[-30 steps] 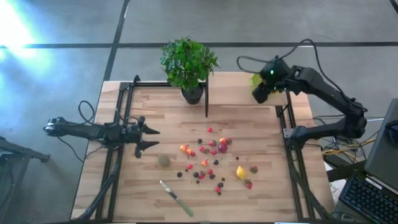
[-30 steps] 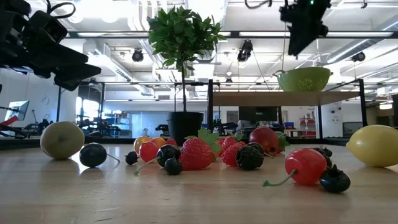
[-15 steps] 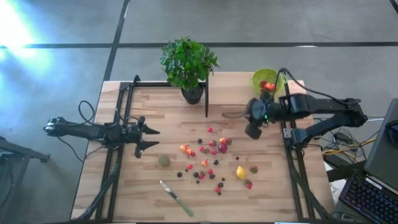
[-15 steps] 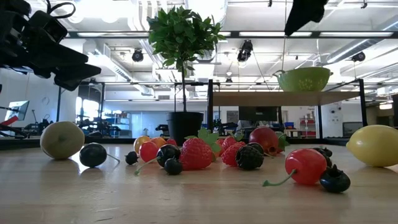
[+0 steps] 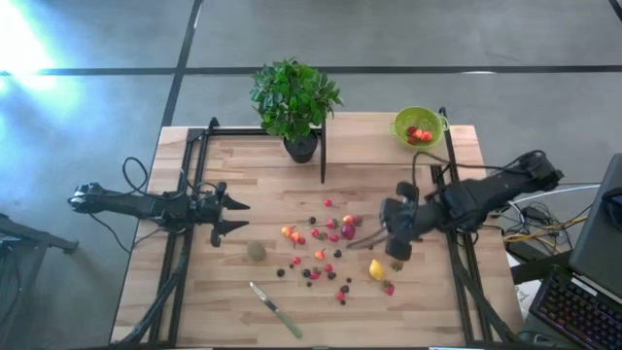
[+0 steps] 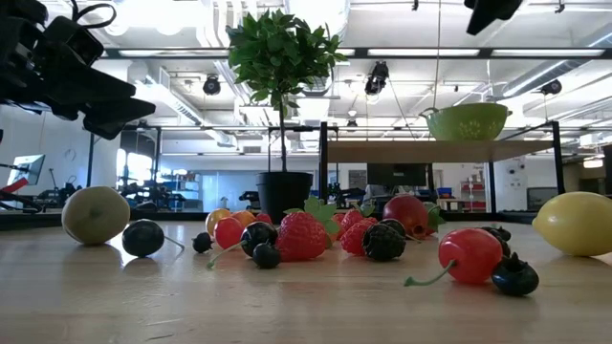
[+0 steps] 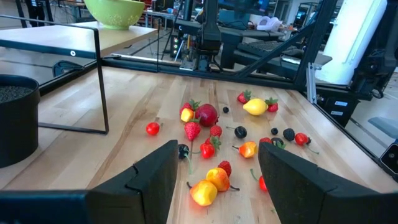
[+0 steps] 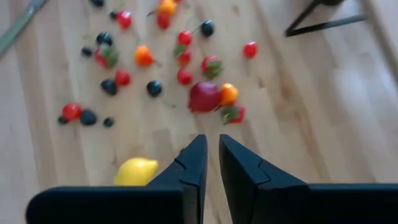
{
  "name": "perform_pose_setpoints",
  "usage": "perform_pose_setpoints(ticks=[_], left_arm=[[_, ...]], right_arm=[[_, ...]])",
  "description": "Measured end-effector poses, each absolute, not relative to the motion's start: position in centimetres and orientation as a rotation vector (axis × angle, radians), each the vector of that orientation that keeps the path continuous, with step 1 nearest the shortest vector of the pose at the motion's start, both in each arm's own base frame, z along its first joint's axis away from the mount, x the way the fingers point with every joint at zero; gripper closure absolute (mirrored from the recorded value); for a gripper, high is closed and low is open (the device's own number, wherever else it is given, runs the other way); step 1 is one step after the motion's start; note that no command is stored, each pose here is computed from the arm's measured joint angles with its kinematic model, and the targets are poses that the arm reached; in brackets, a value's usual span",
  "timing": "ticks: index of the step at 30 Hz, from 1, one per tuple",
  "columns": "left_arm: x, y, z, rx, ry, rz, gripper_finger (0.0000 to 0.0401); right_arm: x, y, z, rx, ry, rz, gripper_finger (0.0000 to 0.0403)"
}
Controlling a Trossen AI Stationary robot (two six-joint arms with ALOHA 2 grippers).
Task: Pick & Place Fruit
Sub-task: Put the strawberry into the green strainer bowl on the shelf
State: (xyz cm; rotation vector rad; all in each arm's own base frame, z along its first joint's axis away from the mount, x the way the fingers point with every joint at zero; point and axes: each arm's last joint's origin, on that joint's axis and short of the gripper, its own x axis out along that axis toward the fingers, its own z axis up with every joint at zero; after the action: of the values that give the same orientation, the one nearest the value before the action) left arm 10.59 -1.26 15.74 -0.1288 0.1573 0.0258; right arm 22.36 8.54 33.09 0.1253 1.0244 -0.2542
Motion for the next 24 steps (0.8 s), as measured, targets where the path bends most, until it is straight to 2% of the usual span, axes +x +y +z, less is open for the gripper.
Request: perform_pose_setpoints(ticks=[10, 15, 24], left_arm=[[10.6, -1.3, 15.7, -0.129, 0.157, 0.026, 0.0172], [10.6, -1.3, 15.7, -0.129, 0.157, 0.026, 0.0172], [10.6, -1.3, 15.7, -0.129, 0.157, 0.026, 0.0172]], right_arm=[[24.3, 13.0, 29.0, 0.025, 1.161, -0.214, 0.0359], [25.0, 14.5, 27.1, -0.007, 1.234, -0.202, 0.0342], [25.6, 15.8, 25.0, 0.058, 1.313, -0.239, 0.0298]])
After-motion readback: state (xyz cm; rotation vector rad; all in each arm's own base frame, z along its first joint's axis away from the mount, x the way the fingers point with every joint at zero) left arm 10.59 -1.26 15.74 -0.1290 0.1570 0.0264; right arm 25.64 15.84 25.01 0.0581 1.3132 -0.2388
